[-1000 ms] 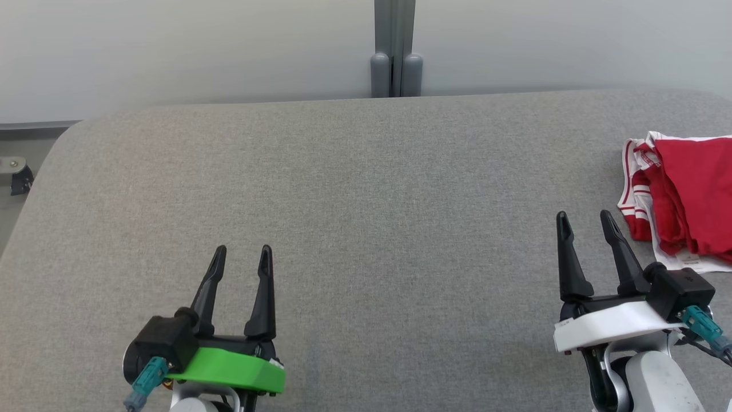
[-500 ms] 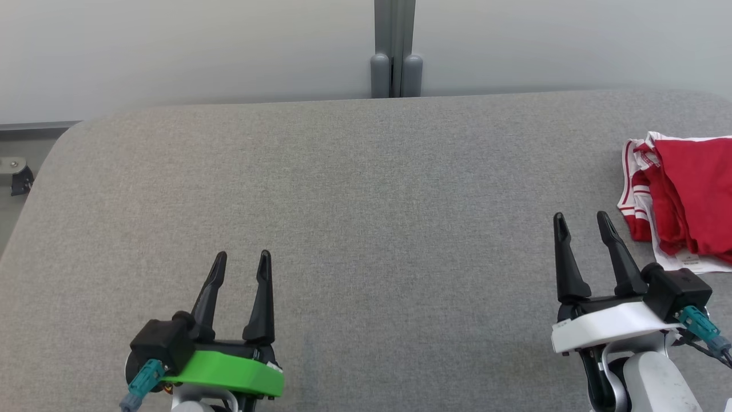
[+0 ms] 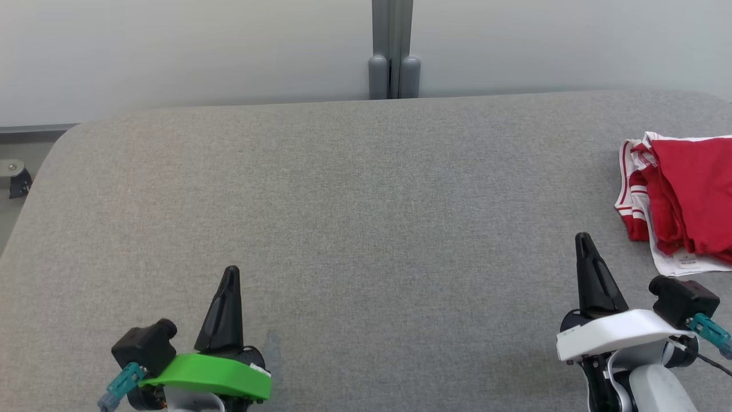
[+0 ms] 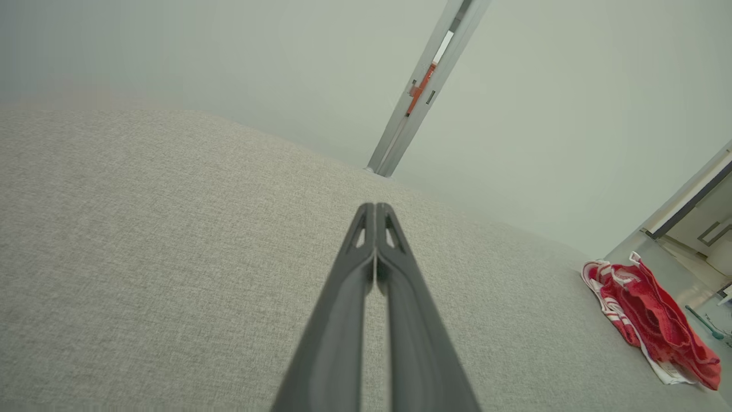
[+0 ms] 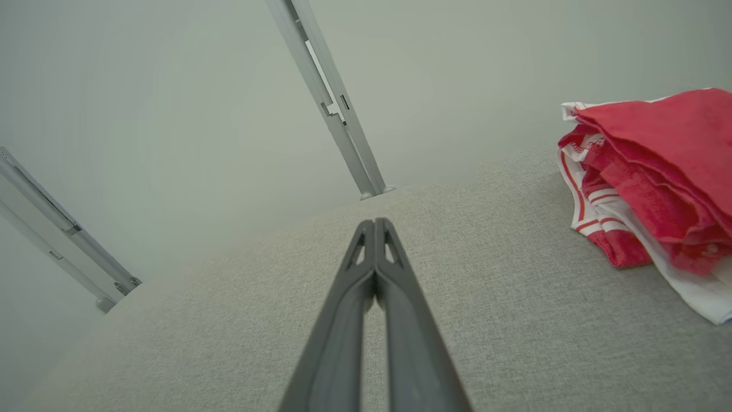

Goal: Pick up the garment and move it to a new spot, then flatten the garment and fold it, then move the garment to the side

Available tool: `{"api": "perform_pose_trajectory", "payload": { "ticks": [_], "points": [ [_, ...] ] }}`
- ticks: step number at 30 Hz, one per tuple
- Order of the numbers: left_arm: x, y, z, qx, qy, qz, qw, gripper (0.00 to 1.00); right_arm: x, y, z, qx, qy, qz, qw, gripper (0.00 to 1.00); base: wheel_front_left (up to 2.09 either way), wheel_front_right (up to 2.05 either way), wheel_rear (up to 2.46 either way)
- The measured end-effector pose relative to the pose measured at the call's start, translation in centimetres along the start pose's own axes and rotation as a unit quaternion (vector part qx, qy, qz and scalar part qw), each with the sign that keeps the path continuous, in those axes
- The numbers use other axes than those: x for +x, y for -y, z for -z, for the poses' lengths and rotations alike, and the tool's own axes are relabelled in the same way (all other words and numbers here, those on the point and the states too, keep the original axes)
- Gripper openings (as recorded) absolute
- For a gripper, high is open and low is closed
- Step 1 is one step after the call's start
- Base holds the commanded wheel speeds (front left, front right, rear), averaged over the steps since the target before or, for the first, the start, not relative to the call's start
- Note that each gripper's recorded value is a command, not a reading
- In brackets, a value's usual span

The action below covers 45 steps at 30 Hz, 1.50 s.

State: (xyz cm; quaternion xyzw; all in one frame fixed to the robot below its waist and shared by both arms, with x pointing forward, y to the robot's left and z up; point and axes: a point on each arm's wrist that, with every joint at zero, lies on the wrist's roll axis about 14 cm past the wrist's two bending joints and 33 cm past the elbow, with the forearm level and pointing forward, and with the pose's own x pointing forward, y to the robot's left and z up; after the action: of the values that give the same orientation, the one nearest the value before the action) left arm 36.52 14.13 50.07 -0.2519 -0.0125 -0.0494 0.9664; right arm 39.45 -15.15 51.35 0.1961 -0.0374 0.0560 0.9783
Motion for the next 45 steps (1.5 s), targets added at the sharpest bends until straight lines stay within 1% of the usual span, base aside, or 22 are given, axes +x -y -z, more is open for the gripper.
{"api": "perform_pose_trajectory", "payload": {
  "ticks": [10,18,30,45],
  "points": [
    [0.0,-1.4,0.1,-0.072,-0.009,-0.026,0.997,0.00,-0.2,1.1,0.2,0.080,-0.009,0.025,0.996,0.00,0.00,0.00,0.00],
    [0.0,-2.3,0.0,-0.124,-0.012,-0.042,0.991,0.00,-0.3,1.8,0.3,0.138,-0.014,0.041,0.989,0.00,0.00,0.00,0.00],
    [0.3,-3.1,-0.4,-0.192,-0.008,-0.054,0.980,0.00,-0.5,2.5,0.4,0.215,-0.016,0.058,0.975,0.00,0.00,0.00,0.00],
    [0.5,-3.9,-0.8,-0.269,-0.005,-0.066,0.961,0.00,-0.6,3.2,0.3,0.298,-0.016,0.071,0.952,0.00,0.00,0.00,0.00]
  ]
}}
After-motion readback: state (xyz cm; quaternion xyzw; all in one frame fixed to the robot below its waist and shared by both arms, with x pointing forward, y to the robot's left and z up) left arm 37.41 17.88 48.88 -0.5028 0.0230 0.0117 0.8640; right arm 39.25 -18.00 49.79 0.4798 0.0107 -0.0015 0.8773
